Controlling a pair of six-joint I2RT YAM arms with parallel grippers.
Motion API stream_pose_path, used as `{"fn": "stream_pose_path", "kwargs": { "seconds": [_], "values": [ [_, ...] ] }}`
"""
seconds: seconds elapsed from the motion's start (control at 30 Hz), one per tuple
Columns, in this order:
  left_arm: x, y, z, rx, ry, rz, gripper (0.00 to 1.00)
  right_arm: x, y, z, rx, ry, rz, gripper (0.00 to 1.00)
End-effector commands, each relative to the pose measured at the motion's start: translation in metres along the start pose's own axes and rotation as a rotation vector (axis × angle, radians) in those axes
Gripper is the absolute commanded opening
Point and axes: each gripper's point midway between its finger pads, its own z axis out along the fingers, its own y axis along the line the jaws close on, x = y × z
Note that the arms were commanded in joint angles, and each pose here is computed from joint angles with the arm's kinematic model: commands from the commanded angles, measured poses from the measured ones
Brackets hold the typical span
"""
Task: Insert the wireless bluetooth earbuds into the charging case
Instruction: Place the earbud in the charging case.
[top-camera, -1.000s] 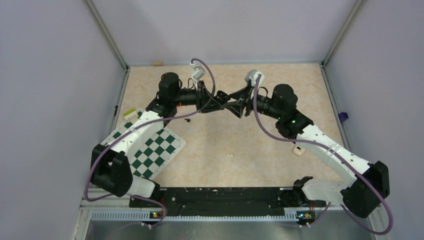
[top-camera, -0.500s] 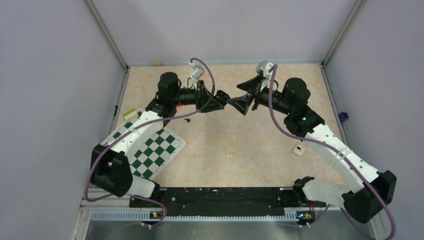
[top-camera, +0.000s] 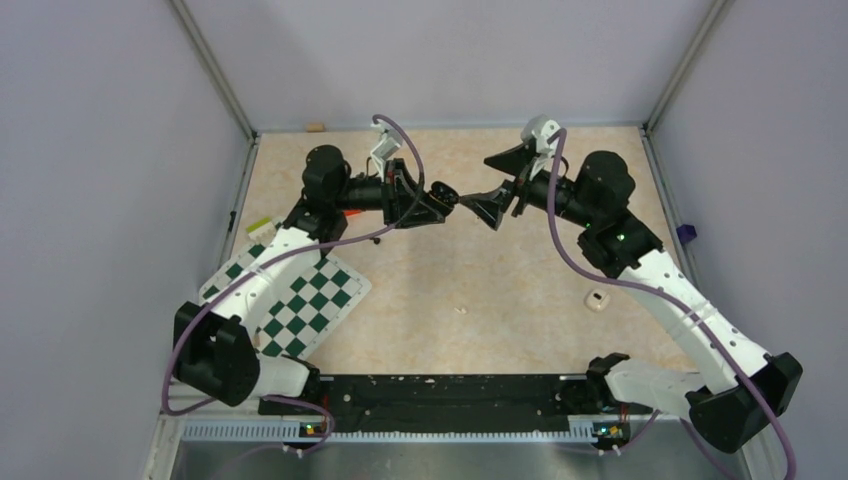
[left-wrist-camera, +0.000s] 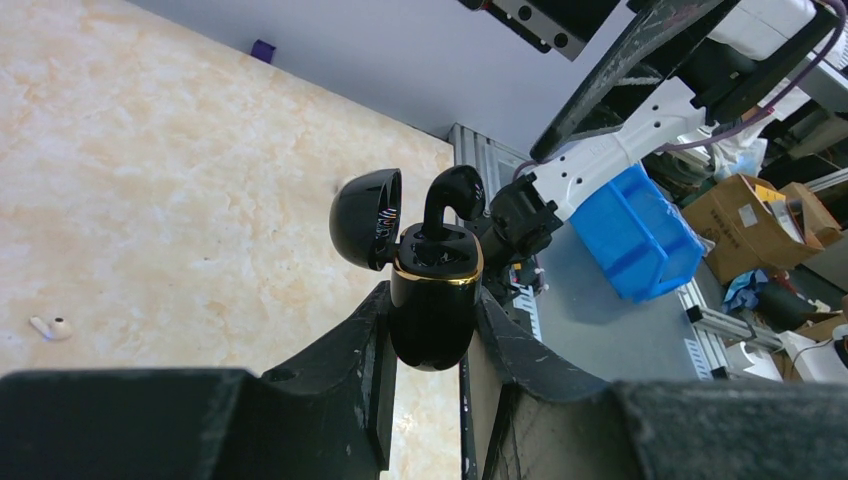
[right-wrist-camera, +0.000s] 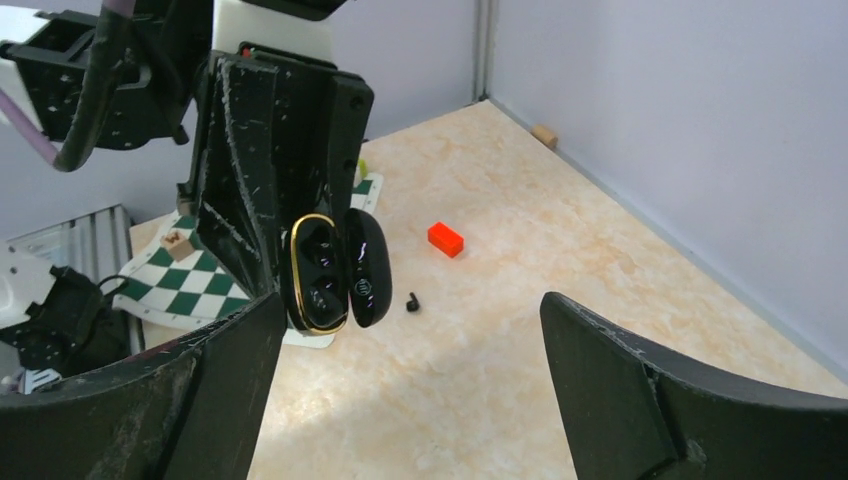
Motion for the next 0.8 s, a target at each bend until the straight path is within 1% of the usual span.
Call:
{"fn": "stream_pose_path", "kwargs": {
  "seconds": [0.0,0.2,0.33,0.77],
  "values": [
    [-0.01,-0.021,-0.007,0.05,-0.02,0.096,0.0,-0.018,0.024,-0.008,-0.13,-0.056,-0.062,0.99],
    [-0.006,-0.016,-0.006,0.035,-0.016,0.11,0.0,-0.019,0.02,-0.006,-0.098,-0.068,-0.014,0.99],
    [-0.003,-0.012,-0.007,0.018,-0.01,0.115,0.0,-0.012,0.014,0.002,-0.072,-0.055,0.022,0.99],
    [0.001,-0.006,-0.007,-0.003,-0.001,0.118,0.0,0.014,0.012,0.019,-0.023,0.016,-0.014,0.99]
  ]
}}
